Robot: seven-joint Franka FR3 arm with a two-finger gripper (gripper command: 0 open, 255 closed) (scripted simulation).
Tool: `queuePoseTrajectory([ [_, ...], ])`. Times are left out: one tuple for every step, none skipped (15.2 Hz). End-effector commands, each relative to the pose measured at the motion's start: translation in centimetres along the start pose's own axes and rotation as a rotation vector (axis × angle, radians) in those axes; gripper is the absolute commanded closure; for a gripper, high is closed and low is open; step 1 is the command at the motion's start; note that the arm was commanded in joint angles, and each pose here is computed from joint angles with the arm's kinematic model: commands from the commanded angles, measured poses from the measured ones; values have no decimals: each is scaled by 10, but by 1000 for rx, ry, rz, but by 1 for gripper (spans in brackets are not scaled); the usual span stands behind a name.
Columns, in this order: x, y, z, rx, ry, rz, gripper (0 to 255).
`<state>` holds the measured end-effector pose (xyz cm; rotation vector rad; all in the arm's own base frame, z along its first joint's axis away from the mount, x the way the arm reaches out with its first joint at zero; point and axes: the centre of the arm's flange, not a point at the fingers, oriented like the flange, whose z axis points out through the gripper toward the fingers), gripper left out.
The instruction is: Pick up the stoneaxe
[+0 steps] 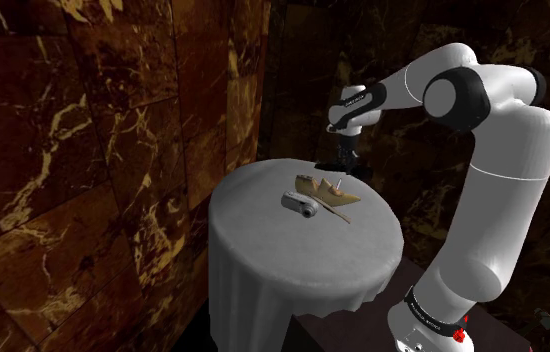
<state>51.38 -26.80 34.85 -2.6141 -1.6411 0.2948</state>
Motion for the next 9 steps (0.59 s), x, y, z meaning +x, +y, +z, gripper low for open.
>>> queuePoseTrajectory([
  [-2,-1,-12,0,0,0,255],
  [-2,-2,-17,0,0,0,255],
  [-3,-3,-22,0,0,0,255],
  [-4,-3,-27,0,0,0,255],
  [-5,-4,-32,0,0,0,255],
  [-5,-5,-38,0,0,0,255],
  [-6,-6,-43,0,0,0,255],
  [-6,-6,-43,0,0,0,255],
  [-6,-6,-43,0,0,0,255],
])
